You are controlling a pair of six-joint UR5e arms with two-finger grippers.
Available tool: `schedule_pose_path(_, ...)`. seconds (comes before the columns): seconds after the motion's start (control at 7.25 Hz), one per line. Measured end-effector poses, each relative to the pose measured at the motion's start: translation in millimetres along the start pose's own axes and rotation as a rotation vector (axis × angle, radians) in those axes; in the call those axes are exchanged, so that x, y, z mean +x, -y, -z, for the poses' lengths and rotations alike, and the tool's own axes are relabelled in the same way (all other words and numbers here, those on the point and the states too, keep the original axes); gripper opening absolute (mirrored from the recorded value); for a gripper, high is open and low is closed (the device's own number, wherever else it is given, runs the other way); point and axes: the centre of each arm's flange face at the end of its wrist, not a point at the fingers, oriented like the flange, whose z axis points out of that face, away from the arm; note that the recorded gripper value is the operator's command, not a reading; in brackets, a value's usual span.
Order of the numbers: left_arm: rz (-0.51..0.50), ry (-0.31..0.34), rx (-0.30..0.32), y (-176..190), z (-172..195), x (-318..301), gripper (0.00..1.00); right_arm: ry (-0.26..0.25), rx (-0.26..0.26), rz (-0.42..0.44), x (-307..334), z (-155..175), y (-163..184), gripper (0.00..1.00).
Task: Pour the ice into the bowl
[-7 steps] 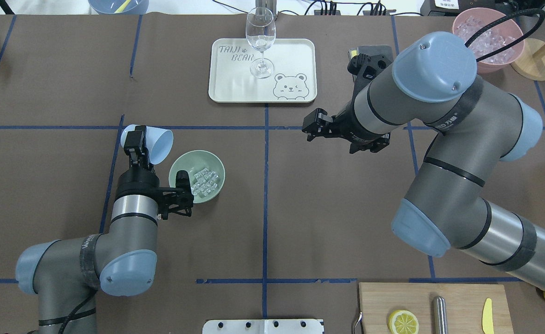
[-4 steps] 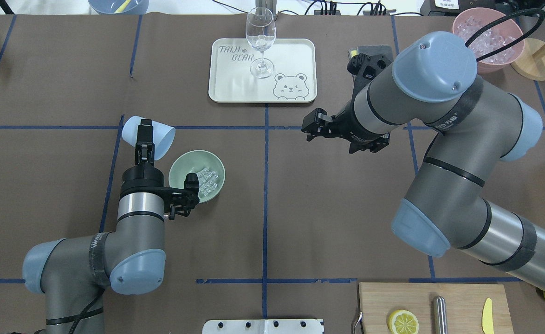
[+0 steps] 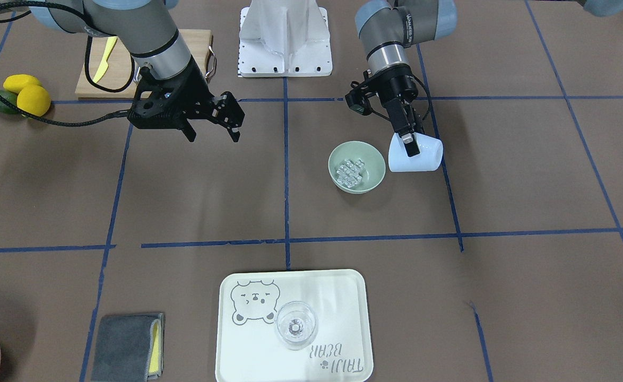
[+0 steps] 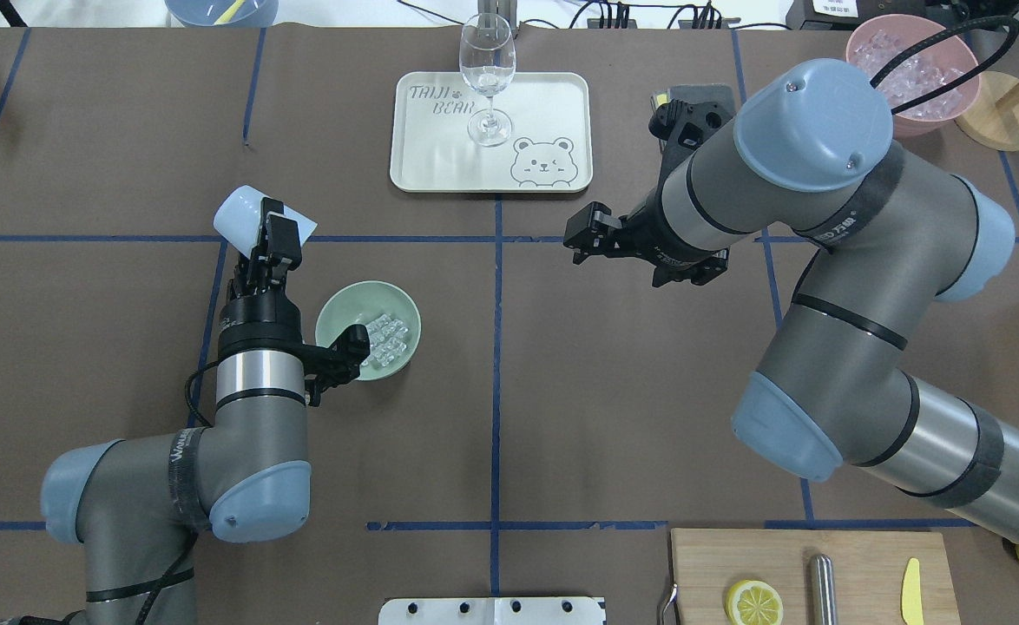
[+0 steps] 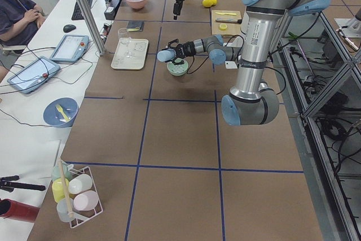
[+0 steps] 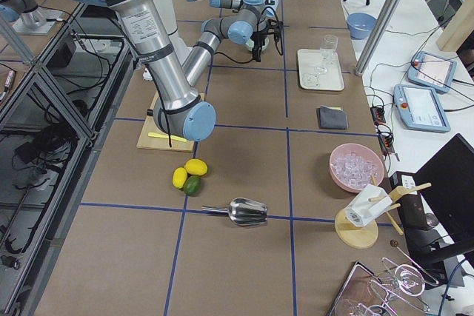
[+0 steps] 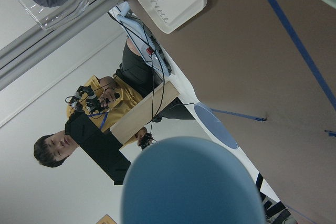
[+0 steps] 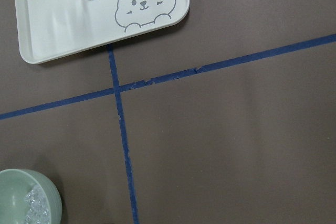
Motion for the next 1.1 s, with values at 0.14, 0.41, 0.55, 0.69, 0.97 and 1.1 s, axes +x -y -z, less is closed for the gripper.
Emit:
schedule_pose_path(0.14, 0.001, 0.0, 0.001, -0.3, 0.3, -0.8, 0.0, 0.0, 0.0, 0.0, -0.1, -0.4, -0.4, 1.0)
schedule_pose_path(0.41, 0.088, -0.022, 0.028, -2.7, 3.9, -5.5, 0.0, 0.0, -0.001, 0.001, -0.4, -0.6, -0.9, 1.0)
schedule_pose_path(0.55, 0.187, -0.054, 0.048, -2.3, 4.8, -2.5, 0.0, 0.001, -0.001, 0.001, -0.7, -0.4, -1.1, 1.0)
schedule_pose_path(0.69, 0.302, -0.081, 0.056, -2.2, 4.7, 1.3, 0.0, 0.001, 0.0, 0.001, -1.1, 0.0, -1.2, 1.0)
schedule_pose_path(0.97, 0.528, -0.146, 0.067, 0.7, 4.2, 9.3, 0.0, 0.001, 0.002, 0.001, -1.5, 0.2, -1.0, 1.0)
schedule_pose_path(1.1, 0.635, -0.169, 0.067, 1.0, 4.9, 9.9, 0.0, 0.0, 0.005, 0.0, -1.4, 0.2, -0.8, 1.0)
